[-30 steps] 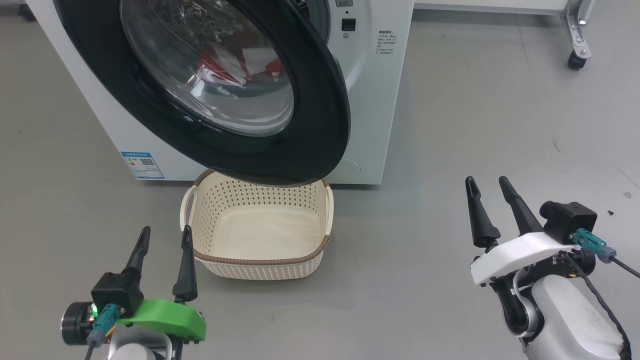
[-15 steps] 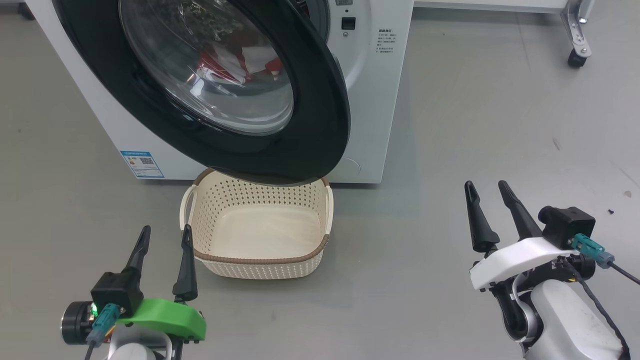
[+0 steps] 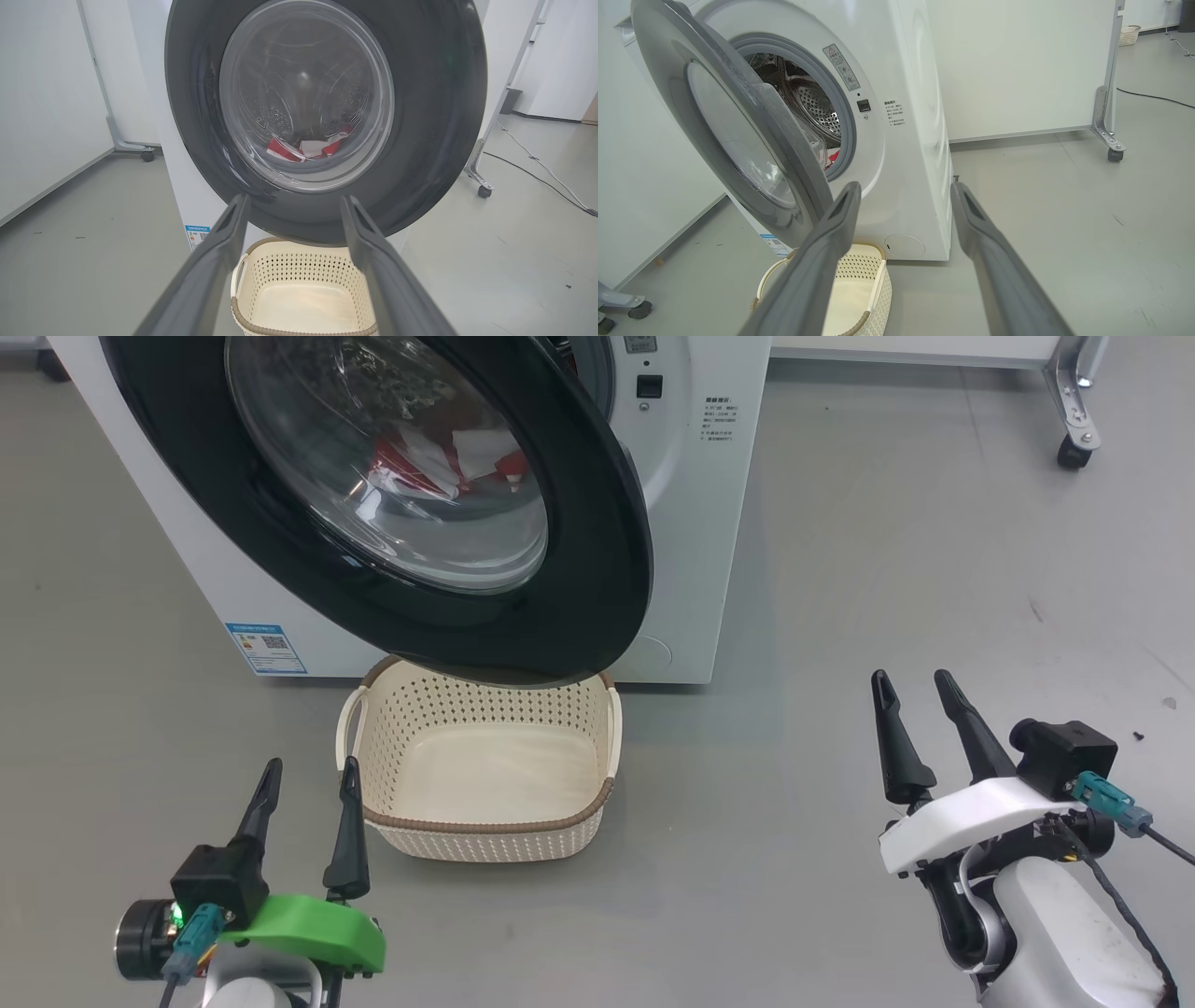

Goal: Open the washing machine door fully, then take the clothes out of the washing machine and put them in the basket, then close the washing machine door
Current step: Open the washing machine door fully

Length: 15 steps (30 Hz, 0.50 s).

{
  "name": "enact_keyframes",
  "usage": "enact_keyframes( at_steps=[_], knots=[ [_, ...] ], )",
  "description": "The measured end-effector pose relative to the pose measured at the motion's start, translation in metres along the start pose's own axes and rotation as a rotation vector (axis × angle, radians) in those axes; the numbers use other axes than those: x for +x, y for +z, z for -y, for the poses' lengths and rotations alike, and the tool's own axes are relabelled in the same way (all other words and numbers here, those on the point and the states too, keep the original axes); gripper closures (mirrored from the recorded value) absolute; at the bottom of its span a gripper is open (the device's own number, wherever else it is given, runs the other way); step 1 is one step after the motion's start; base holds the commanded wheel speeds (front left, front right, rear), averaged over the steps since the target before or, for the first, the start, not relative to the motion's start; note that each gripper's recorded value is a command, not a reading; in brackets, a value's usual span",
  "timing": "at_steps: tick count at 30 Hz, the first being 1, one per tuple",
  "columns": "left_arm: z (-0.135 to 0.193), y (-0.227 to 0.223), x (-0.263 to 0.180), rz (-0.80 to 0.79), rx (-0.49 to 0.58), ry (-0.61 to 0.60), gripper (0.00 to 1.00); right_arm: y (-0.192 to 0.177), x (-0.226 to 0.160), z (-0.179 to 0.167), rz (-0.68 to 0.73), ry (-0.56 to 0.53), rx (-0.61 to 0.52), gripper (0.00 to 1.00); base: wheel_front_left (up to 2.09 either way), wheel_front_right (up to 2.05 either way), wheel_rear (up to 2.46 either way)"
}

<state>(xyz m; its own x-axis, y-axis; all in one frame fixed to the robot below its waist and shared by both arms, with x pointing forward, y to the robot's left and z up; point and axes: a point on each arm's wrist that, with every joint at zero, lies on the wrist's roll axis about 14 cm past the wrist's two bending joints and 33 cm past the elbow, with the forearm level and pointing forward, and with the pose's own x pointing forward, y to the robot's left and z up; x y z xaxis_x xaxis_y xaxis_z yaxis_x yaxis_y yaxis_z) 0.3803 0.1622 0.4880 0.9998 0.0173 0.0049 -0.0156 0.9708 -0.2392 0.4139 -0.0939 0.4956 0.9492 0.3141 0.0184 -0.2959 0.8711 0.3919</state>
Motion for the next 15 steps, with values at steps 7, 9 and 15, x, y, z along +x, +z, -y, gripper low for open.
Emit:
enact_keyframes(
  at_steps=[7,9,15],
  knots=[
    [0.0011,-0.0003,-0.0002,-0.001,0.000,-0.003,0.00,-0.0016,-0.0028,0.0011,-0.003,-0.004,0.003,0.00,0.00,0.00,0.00],
    [0.0012,-0.0006,-0.0002,-0.002,0.000,-0.004,0.00,-0.0028,-0.0035,0.0013,-0.006,-0.005,0.003,0.00,0.00,0.00,0.00],
    [0.0013,-0.0020,-0.0002,-0.006,0.000,-0.004,0.00,-0.0047,-0.0034,0.0011,-0.011,-0.002,-0.002,0.00,0.00,0.00,0.00]
  ],
)
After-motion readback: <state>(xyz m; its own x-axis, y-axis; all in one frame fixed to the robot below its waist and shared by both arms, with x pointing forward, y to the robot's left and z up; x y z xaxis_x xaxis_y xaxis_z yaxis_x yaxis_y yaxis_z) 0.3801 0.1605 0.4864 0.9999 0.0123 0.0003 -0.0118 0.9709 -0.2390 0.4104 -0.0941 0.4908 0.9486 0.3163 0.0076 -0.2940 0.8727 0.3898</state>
